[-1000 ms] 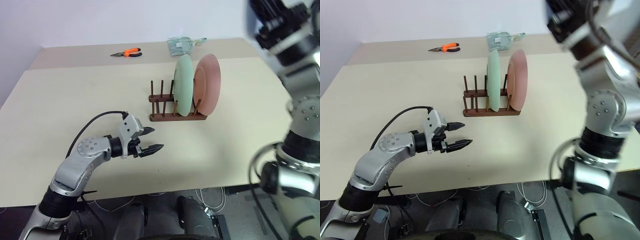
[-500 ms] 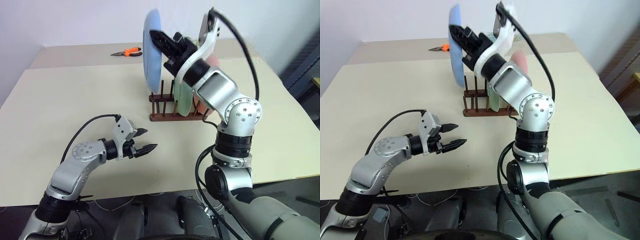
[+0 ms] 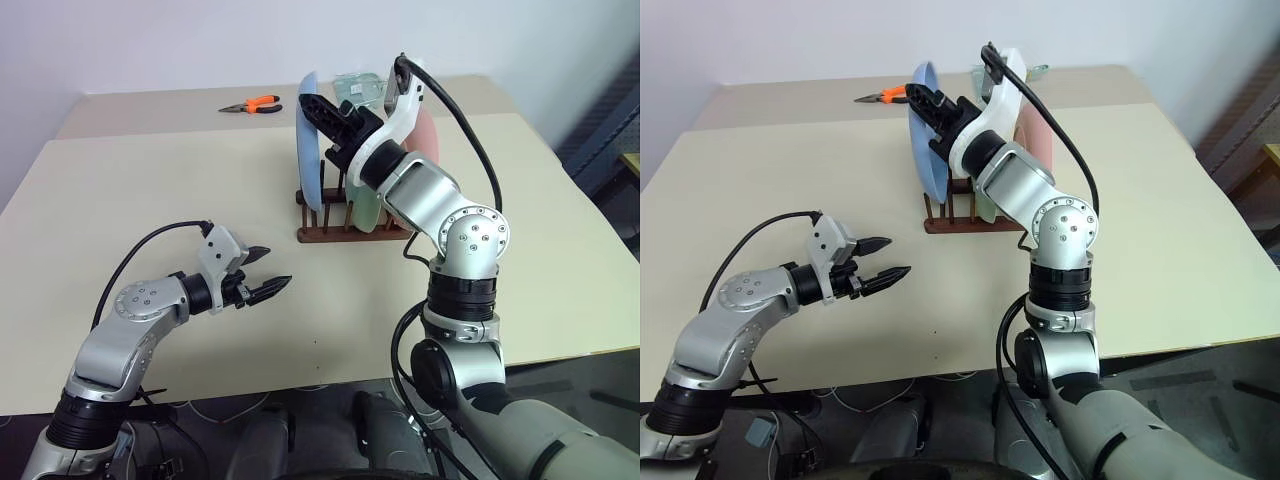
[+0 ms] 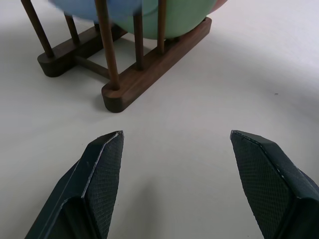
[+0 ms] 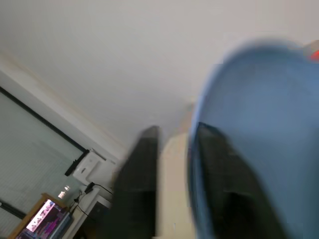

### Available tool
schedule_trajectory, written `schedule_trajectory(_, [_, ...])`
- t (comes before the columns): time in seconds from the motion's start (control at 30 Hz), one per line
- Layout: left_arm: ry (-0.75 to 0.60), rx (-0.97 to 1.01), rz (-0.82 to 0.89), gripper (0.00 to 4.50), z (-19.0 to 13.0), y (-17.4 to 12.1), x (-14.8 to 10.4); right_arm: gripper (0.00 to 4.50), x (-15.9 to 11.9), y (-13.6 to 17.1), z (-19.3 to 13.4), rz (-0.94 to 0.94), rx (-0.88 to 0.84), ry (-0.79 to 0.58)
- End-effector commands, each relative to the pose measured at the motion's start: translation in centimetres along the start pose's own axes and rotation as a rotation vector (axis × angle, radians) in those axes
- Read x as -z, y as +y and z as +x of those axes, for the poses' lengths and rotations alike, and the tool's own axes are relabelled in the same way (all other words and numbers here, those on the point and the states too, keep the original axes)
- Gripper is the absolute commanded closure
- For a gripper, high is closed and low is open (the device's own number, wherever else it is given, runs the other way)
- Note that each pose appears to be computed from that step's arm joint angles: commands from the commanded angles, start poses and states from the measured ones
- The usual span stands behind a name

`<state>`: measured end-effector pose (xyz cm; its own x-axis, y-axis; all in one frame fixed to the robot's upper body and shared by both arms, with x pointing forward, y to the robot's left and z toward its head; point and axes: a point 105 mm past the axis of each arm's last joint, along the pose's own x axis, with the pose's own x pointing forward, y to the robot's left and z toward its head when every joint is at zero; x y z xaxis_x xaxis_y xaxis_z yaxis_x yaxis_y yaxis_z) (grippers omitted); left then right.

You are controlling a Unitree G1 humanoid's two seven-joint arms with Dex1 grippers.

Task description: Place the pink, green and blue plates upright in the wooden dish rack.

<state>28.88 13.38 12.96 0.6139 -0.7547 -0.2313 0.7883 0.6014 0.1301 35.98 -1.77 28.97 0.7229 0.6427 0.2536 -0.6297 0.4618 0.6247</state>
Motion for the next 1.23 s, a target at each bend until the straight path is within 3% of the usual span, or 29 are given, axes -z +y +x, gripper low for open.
schedule_trajectory(0.03, [-0.036, -0.005, 0.037, 0.96, -0.3, -0.2, -1.1, 1.47, -1.9, 2.1, 0.1, -0.197, -0.062, -0.061])
schedule_trajectory(0.07, [-0.036, -0.005, 0.037, 0.96, -0.3, -0.2, -1.1, 1.02, -2.2, 2.4, 0.0, -0.261, -0.076, -0.068])
schedule_trajectory(0.23, [-0.04, -0.011, 0.034, 0.96, -0.2, -0.2, -1.3, 1.02, -5.2, 3.6, -2.1, -0.584, -0.136, -0.132])
schedule_trajectory(0.37, [-0.03, -0.025, 0.038, 0.96, -0.3, 0.3, -0.9, 1.02, -8.0, 3.5, -6.8, -0.889, -0.168, -0.147])
schedule_trajectory(0.43, [-0.032, -0.05, 0.041, 0.96, -0.4, 0.8, -1.0, 1.02, -9.2, 2.4, -9.3, -0.949, -0.146, -0.131])
schedule_trajectory(0.57, [-0.038, -0.15, 0.035, 0.96, -1.3, 3.2, -0.6, 1.02, -11.1, -3.7, -15.9, -1.004, 0.099, -0.013])
schedule_trajectory(0.7, [-0.018, -0.275, 0.063, 0.96, -3.0, 5.8, 0.3, 1.02, -9.6, -9.8, -20.9, -0.99, 0.288, 0.175])
schedule_trajectory(0.87, [-0.009, -0.355, 0.082, 0.96, -4.0, 6.7, 0.9, 1.02, -8.0, -14.2, -23.0, -0.925, 0.354, 0.238])
schedule_trajectory(1.1, [-0.011, -0.41, 0.061, 0.96, -4.9, 6.3, 1.8, 1.02, -5.2, -17.0, -23.0, -0.886, 0.339, 0.329])
schedule_trajectory(1.23, [-0.012, -0.433, 0.054, 0.96, -4.9, 6.2, 2.1, 1.02, -5.0, -17.6, -22.6, -0.892, 0.325, 0.349])
